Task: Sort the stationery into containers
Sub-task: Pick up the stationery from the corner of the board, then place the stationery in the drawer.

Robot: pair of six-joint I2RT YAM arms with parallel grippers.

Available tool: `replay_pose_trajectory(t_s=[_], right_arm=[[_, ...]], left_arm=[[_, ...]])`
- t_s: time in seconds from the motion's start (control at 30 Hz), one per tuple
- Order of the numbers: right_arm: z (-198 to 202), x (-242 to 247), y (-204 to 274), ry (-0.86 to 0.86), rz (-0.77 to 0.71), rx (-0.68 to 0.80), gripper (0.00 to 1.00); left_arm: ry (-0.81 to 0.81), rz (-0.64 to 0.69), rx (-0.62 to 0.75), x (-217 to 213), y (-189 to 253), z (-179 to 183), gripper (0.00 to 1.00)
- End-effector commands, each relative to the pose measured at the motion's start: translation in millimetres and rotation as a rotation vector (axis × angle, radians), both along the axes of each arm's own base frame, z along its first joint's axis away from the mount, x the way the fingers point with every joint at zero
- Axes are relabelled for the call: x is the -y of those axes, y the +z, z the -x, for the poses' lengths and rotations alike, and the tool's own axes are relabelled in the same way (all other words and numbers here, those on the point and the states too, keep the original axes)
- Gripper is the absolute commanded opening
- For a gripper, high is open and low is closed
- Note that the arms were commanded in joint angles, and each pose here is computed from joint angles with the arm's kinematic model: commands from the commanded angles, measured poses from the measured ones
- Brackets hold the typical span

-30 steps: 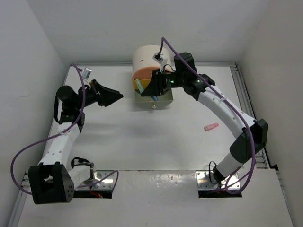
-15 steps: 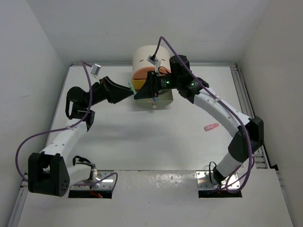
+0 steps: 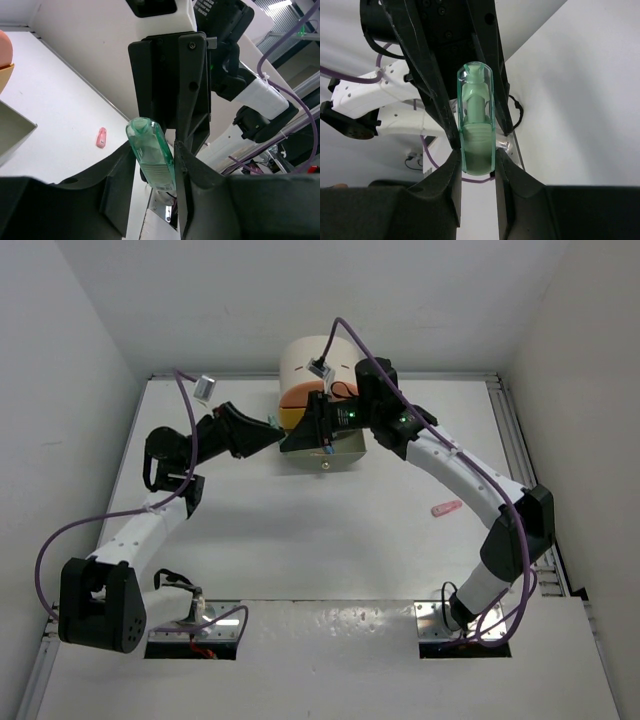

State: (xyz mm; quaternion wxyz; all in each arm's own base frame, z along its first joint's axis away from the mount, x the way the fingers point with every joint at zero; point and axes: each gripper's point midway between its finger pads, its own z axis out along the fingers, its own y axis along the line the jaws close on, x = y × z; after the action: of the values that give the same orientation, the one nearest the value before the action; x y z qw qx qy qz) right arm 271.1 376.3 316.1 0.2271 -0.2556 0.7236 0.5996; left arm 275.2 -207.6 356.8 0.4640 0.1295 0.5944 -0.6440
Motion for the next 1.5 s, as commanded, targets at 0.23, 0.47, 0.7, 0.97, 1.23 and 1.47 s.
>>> replay_pose_trajectory(t_s=[0.23, 0.47, 0.7, 0.97, 1.23, 1.47], right_arm=[[-31, 45, -6, -0.101, 0.049, 0.035, 0.71], [-65, 172, -59, -0.279, 0.332, 0.222, 0.67], [-40, 281, -140, -0.264, 0.762, 0.491, 0.59], [-20, 346, -200, -0.170, 0.932, 0.564, 0.60], [-23, 373, -234, -0.090, 0.948, 0.579, 0.66], [-25, 381, -250, -0.026, 0.962, 0.579, 0.68]], left_arm=[[0.039, -0.283, 0.092, 7, -7, -26, 0.18], [0.108, -0.768, 0.230, 10, -52, -101, 0.11], [0.088, -1.089, 0.335, 42, -103, -140, 0.14], [0.060, -1.386, 0.536, 65, -120, -177, 0.23], [-0.033, -1.593, 0.679, 79, -165, -175, 0.28], [-0.096, -1.656, 0.673, 82, -197, -169, 0.32]])
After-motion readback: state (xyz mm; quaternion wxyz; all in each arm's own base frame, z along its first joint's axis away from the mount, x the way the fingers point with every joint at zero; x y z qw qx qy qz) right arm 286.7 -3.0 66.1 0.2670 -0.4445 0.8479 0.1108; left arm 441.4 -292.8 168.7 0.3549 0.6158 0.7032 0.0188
